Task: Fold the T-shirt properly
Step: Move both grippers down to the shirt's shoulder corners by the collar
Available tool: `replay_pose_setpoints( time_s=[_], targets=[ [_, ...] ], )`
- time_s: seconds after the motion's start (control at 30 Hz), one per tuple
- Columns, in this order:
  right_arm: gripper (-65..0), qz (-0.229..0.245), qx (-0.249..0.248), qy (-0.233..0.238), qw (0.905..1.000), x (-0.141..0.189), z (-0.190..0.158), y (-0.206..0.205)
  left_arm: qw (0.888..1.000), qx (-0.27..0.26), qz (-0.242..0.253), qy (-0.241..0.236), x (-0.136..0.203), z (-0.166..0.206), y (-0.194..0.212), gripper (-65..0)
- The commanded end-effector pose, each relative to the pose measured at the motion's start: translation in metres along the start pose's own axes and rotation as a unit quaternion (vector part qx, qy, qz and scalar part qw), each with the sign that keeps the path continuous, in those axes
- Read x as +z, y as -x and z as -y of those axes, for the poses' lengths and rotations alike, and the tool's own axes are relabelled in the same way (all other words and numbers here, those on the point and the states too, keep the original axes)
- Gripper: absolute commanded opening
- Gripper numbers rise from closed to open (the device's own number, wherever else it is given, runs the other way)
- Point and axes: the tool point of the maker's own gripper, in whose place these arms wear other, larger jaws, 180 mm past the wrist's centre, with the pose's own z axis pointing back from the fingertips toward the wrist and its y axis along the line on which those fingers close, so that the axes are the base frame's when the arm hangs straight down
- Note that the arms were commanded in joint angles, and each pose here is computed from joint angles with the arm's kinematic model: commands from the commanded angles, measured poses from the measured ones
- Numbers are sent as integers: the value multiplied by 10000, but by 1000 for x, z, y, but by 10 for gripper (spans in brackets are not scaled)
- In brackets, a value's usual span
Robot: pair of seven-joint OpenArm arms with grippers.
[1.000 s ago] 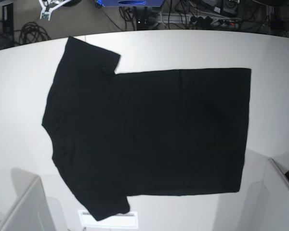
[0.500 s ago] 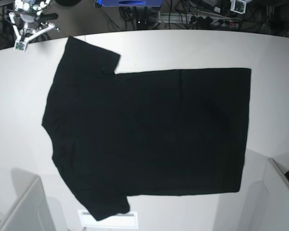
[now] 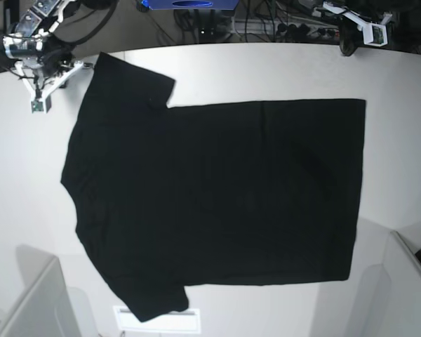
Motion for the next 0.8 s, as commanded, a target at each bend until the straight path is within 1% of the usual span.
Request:
replay_pose_setpoints(
  time_s=[0.0,0.03,0.1,0.13,0.17,0.2,0.23,0.27,0.3,0.37,0.4,0.43,0.47,0.5,0.57,0.6,0.67,0.7,0.77],
  targets=[
    [-650,131,23,65,9999,6,9,-10,9999,3,115,-12,2,-2,-6,-650],
    [-585,110,11,35,9999,8,13,-13,9998,5,174,-71,1,-6,-10,-650],
    [-423,117,-21,-114,9999,10,13,-15,9994,-25,293,-184,-1,-14,-18,-650],
    [-356,149,-17,-208,9997,10,11,-15,9991,-41,355,-233,-2,-18,-22,-650],
    [-299,208,-67,-304,9993,11,9,-17,9986,-71,422,-296,-3,-23,-27,-650],
    [-270,294,-95,-404,9987,11,6,-20,9983,-86,469,-346,-3,-27,-30,-650],
    [-267,326,-130,-492,9982,10,3,-20,9978,-106,535,-390,-4,-30,-35,-650],
    [-273,327,-167,-559,9978,8,1,-20,9973,-119,587,-421,-5,-32,-38,-611],
    [-279,335,-204,-599,9974,4,0,-23,9971,-123,616,-433,-6,-33,-40,-535],
    [-282,250,-321,-738,9964,-6,-4,-21,9965,-80,694,-460,-8,-36,-45,-406],
    [-282,194,-367,-793,9960,-11,-5,-18,9962,66,729,-463,-8,-37,-46,-351],
    [-282,152,-355,-793,9961,-13,-2,-17,9958,248,754,-461,-8,-38,-47,-308],
    [-282,170,-376,-833,9957,-16,-2,-19,9945,529,779,-452,-8,-39,-46,-263],
    [-282,166,-420,-892,9950,-20,-3,-19,9922,829,833,-404,-9,-40,-48,-234],
    [-282,104,-510,-984,9938,-28,-4,-15,9869,1224,1011,-287,-9,-45,-55,-206],
    [-282,69,-551,-1047,9930,-32,-6,-13,9850,1345,1064,-185,-10,-46,-56,-211],
    [-282,-23,-600,-1108,9920,-36,-8,-8,9838,1411,1105,-85,-10,-51,-55,-224],
    [-282,-47,-617,-1128,9917,-37,-9,-6,9836,1411,1117,-127,-12,-55,-55,-232],
    [-282,-97,-647,-1176,9909,-38,-13,-3,9849,1430,945,-259,-16,-67,-46,-239]
  ],
)
